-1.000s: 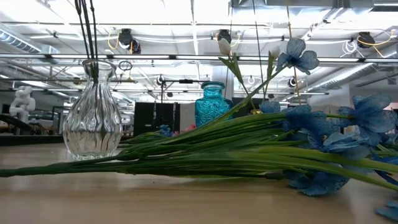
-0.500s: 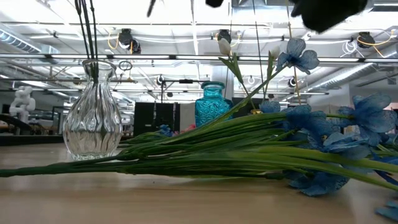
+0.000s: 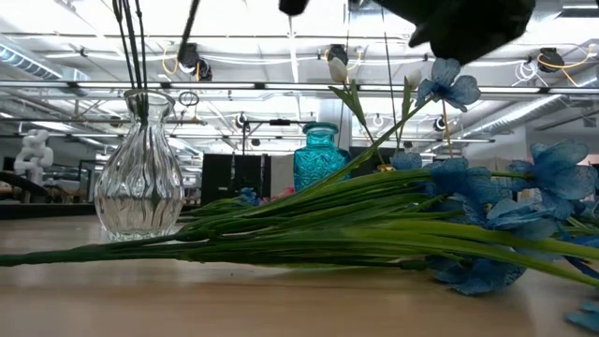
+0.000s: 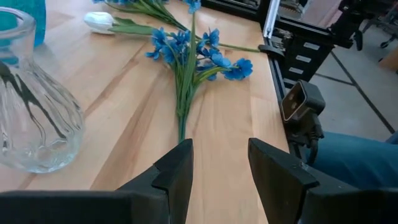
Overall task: Sort flowers into vase by color
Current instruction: Put the bottom pink flowers into the transparent vase
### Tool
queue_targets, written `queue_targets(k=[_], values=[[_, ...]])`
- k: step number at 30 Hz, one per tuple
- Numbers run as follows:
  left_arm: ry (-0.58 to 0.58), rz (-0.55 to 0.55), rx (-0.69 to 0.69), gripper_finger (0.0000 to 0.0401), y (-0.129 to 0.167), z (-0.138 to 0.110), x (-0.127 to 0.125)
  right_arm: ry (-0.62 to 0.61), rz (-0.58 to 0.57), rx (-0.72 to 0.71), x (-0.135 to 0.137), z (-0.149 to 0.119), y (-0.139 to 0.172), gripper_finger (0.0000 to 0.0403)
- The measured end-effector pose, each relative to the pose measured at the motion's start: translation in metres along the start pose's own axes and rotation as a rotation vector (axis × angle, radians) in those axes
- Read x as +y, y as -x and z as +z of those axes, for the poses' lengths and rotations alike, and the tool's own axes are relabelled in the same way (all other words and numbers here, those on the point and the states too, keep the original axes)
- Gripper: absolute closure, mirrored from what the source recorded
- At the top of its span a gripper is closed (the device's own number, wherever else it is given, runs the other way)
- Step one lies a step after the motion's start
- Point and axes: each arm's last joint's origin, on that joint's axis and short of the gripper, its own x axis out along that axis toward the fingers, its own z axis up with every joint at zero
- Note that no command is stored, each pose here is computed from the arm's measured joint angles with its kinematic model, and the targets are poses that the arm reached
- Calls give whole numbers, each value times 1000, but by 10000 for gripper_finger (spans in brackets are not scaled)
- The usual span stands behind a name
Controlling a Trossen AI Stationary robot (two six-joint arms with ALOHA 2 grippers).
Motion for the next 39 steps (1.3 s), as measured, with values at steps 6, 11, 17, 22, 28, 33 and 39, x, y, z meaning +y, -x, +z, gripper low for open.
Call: queue_targets(k=[6,11,17,22,28,33,39], values=[[0,6,-7,242,0,0,0,81,13,9,4,5,-12,402],[-11,15,-17,242,0,0,1,107,46,75,5,1,-17,402],[-26,21,-23,242,0,1,1,126,63,99,3,1,-22,402],[-28,29,-31,242,0,1,1,176,46,55,-5,14,-36,403],[-30,30,-31,242,0,1,1,202,93,170,-4,18,-56,403],[-32,30,-31,242,0,1,1,161,92,226,-3,10,-55,403],[-36,33,-29,242,0,0,2,144,75,254,0,-7,-48,403]])
